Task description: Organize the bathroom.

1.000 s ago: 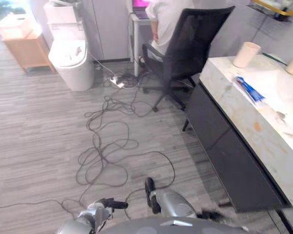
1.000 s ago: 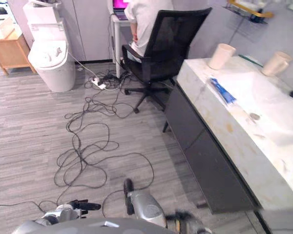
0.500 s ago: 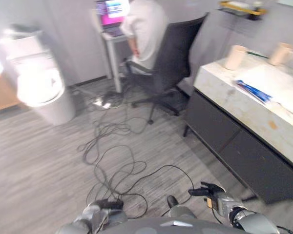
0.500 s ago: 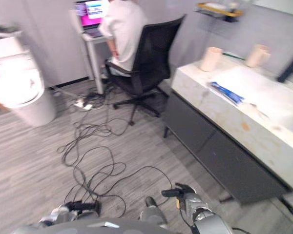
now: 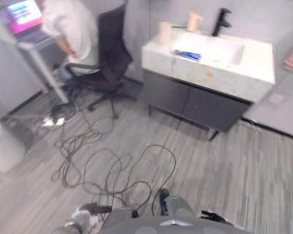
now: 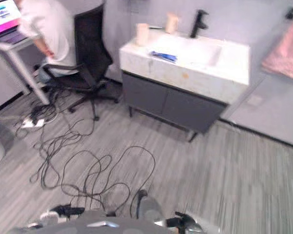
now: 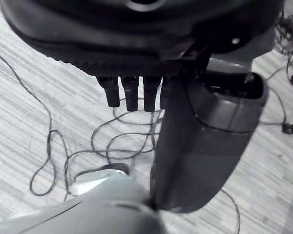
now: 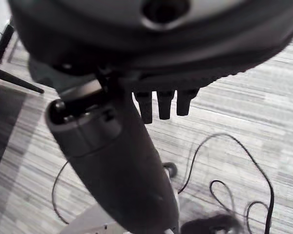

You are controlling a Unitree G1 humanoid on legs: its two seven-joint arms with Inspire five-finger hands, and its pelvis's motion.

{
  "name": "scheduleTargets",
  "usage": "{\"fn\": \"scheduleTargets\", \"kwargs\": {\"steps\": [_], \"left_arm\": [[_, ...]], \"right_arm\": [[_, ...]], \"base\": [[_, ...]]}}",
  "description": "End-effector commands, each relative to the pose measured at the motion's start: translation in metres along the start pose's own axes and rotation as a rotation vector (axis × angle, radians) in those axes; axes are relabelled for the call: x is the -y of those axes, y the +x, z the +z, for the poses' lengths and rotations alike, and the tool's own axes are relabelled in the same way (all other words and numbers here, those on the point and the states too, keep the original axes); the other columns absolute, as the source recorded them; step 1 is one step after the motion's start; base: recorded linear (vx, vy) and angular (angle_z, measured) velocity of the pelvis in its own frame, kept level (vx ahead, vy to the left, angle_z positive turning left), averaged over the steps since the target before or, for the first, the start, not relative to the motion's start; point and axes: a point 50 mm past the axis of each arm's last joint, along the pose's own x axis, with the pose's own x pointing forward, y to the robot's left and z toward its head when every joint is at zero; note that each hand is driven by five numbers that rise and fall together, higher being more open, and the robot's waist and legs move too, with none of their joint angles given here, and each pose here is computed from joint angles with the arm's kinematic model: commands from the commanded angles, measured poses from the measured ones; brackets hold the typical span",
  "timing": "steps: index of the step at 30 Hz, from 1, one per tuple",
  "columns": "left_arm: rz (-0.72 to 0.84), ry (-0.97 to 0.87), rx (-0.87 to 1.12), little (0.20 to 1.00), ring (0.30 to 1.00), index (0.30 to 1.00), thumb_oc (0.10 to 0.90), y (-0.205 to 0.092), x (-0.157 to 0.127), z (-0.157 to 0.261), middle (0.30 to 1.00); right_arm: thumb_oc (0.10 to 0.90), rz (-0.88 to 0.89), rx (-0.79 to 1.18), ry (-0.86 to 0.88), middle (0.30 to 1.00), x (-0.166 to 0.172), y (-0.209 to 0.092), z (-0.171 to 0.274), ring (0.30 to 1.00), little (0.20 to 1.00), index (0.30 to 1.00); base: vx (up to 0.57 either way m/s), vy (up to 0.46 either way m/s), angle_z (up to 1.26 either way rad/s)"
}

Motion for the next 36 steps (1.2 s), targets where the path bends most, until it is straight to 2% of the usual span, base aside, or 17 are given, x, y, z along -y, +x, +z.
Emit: {"fn": "scheduleTargets", "kwargs": {"steps": [1,9,17,22,31,36], "left_arm": [[0.041,0.092,0.150,0.900,0.900,0.900,0.800,-0.001,-0.015,0.027,0.900],[-0.003,0.026,0.146,0.900,0.900,0.900,0.800,-0.001,-0.003,0.029,0.900],[-0.026,-0.010,0.134,0.900,0.900,0.900,0.800,-0.001,0.012,0.026,0.900],[-0.024,-0.031,0.112,0.900,0.900,0.900,0.800,-0.001,0.011,0.022,0.900],[-0.015,-0.023,0.019,0.900,0.900,0.900,0.800,-0.001,0.007,-0.006,0.900],[0.004,-0.004,0.012,0.900,0.900,0.900,0.800,0.000,0.004,-0.001,0.900]], "right_arm": [[0.800,0.014,0.018,-0.012,0.900,-0.005,0.001,0.010,0.900,0.900,0.900],[0.800,0.004,-0.003,0.024,0.900,-0.003,-0.001,-0.007,0.900,0.900,0.900],[0.800,-0.001,0.036,-0.007,0.900,-0.003,0.001,0.008,0.900,0.900,0.900],[0.800,0.001,0.054,-0.073,0.900,-0.003,0.002,0.020,0.900,0.900,0.900],[0.800,-0.002,0.038,-0.108,0.900,0.001,0.002,0.016,0.900,0.900,0.900],[0.800,0.017,0.027,-0.078,0.900,-0.010,0.002,0.018,0.900,0.900,0.900]], "base": [[0.38,-0.123,-0.64],[0.30,-0.093,0.17],[0.19,-0.038,-0.29],[0.30,0.144,-0.36],[0.40,0.201,-0.27],[0.38,0.248,-0.57]]}}
